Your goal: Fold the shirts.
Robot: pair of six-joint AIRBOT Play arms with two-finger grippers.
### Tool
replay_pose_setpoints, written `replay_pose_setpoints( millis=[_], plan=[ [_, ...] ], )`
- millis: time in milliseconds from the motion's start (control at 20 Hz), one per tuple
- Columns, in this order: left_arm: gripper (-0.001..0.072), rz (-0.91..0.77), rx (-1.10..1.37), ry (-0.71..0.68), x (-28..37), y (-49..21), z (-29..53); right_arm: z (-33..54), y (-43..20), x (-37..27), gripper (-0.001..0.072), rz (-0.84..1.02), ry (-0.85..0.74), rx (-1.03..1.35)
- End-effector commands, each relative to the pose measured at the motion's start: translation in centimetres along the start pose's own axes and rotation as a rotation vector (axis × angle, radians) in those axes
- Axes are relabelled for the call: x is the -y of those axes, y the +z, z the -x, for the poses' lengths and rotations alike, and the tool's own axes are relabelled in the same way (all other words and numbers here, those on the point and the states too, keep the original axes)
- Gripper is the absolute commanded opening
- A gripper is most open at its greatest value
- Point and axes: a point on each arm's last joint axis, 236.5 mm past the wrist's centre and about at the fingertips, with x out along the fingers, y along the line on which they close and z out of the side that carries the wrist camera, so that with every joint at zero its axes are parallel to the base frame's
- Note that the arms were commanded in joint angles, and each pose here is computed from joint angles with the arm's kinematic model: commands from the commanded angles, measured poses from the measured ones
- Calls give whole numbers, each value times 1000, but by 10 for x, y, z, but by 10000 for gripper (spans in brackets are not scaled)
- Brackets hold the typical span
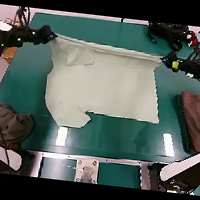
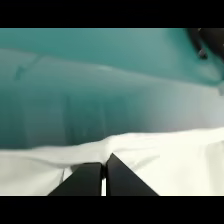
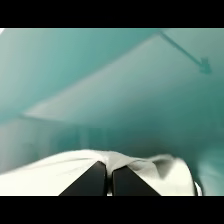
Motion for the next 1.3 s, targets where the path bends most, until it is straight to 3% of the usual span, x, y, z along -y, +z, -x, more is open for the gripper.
replay_pose_setpoints(
  millis=[0, 250, 700, 800, 900, 950, 1000, 1050, 1100, 1150, 1250],
  plan=[
    [23, 3, -229, 108, -35, -56, -2, 6, -48, 33, 18, 52, -132, -210],
    [23, 38, -428, 188, -57, -104, 10, 27, -98, 61, 19, 119, -244, -446],
    [23, 53, -549, 208, -54, -155, -26, 19, -110, 55, 23, 134, -238, -476],
    [35, 91, -588, 215, -53, -160, -18, 24, -109, 53, 176, 112, -243, -490],
    [37, 126, -656, 217, -47, -161, 2, 48, -103, 64, 272, 61, -339, -526],
    [149, 133, -691, 225, -45, -158, 17, 69, -99, 76, 273, 30, -437, -544],
    [574, 160, -719, 246, -45, -155, 32, 92, -96, 88, 266, 3, -536, -557],
    [680, 193, -754, 252, -43, -153, 47, 112, -97, 95, 191, -11, -604, -574],
    [676, 204, -800, 246, -39, -156, 61, 126, -101, 97, 74, -15, -641, -597],
    [675, 223, -853, 248, -36, -163, 74, 138, -111, 94, 19, -27, -650, -628],
    [674, 233, -941, 267, -31, -181, 97, 156, -136, 88, 18, -56, -658, -667]
  ],
)
